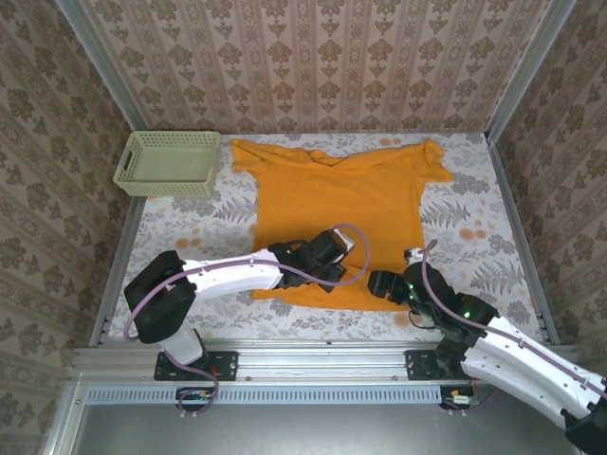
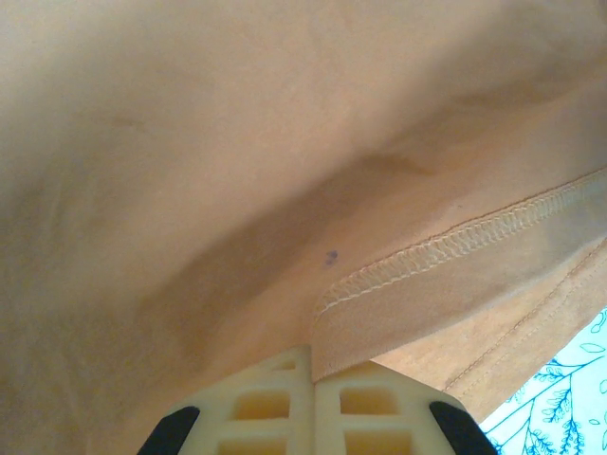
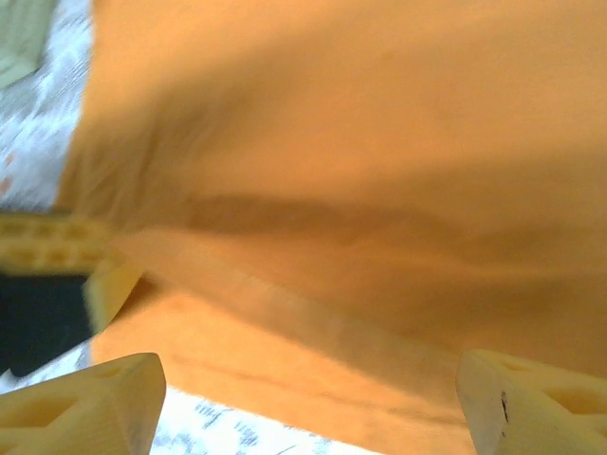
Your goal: Fold the inside-out t-shirt
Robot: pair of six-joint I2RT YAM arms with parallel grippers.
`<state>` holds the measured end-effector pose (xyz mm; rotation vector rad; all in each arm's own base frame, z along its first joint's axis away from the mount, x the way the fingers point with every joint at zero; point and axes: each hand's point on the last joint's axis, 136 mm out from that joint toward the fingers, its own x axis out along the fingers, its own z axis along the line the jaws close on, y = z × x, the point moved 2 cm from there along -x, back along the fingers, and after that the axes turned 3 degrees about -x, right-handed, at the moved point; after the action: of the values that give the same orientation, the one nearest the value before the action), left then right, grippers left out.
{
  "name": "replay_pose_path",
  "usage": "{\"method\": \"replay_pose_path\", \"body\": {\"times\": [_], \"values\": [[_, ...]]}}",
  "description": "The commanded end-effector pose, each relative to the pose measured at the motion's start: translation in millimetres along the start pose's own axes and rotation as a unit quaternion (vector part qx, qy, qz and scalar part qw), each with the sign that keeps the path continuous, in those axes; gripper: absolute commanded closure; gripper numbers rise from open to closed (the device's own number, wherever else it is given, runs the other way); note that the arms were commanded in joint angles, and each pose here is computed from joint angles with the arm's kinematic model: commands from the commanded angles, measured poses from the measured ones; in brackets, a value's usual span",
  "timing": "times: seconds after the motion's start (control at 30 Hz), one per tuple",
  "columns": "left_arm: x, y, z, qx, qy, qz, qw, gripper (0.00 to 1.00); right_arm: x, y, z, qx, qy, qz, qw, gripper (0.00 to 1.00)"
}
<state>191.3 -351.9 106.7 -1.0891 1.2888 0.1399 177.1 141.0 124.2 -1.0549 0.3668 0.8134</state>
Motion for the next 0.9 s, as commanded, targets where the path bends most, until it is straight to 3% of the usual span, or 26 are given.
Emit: {"method": "replay_pose_path", "body": {"times": [0.0,0.43,0.87], "values": [[-20,-26,-7,-0.022,0.034,-0.037,0.998,1.00,11,8,34,-0.047,-0.063,-0.033,0.996,0.18],[-42,-45,-4,-0.046,0.073,-0.060,0.994,1.00,37,30,59,-0.140,-0.096,-0.100,0.980,0.17],[-72,-71,-10,-0.050,0.103,-0.088,0.990,1.00,85,44,73,-0.212,-0.069,-0.102,0.969,0.18]]}}
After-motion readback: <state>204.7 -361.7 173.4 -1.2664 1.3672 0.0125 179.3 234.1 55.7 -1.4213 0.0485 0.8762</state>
